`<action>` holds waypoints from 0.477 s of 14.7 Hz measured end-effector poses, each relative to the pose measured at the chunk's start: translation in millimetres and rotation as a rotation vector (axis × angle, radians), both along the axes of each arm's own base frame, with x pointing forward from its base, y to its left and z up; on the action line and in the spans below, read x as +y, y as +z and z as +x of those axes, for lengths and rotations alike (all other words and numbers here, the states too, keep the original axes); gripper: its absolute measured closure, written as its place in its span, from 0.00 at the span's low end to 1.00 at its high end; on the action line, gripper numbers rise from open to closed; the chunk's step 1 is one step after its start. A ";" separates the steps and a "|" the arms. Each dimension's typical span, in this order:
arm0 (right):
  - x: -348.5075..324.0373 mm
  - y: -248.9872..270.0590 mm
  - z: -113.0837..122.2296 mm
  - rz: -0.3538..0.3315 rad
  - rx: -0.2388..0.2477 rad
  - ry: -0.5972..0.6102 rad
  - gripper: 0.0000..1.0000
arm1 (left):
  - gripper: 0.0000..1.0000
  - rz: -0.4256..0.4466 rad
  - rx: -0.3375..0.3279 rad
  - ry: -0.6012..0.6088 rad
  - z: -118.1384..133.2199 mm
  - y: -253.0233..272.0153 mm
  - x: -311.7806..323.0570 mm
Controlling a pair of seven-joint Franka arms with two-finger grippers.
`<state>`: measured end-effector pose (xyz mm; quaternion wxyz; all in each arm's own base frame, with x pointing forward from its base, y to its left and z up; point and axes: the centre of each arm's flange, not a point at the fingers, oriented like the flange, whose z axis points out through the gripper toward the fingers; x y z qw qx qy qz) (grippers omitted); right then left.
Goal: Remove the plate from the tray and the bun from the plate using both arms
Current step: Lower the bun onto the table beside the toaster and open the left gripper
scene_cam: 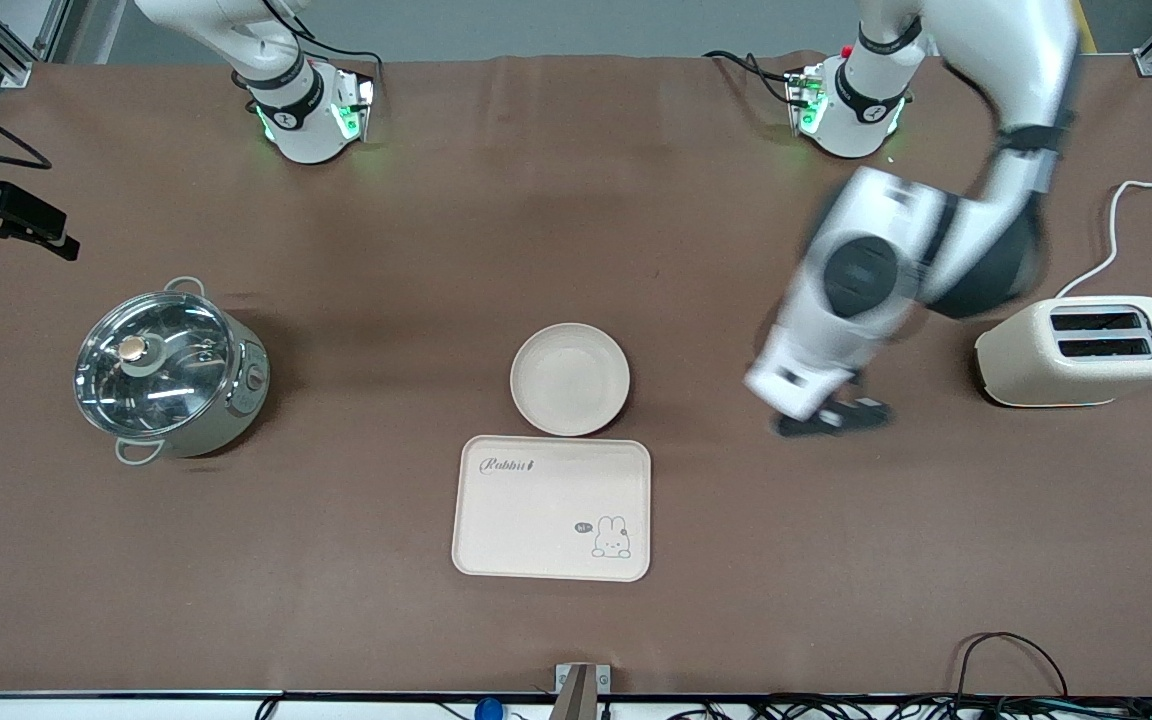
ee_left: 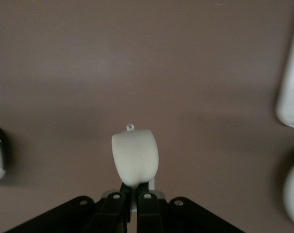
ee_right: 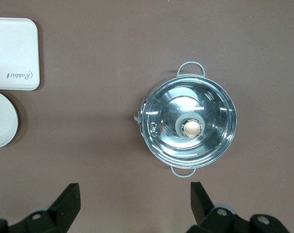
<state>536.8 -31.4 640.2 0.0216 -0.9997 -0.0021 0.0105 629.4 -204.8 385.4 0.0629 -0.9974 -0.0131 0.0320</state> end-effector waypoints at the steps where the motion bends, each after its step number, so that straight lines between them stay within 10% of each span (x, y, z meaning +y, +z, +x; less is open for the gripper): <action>1: 1.7 -0.1 0.2 0.000 -0.001 0.003 0.00 | 0.93 -0.022 0.010 -0.017 12.5 -14.1 46.2; 7: 21.2 -1.8 4.3 -0.002 -0.011 0.039 0.00 | 0.86 -0.091 -0.005 -0.015 5.1 -137.9 106.4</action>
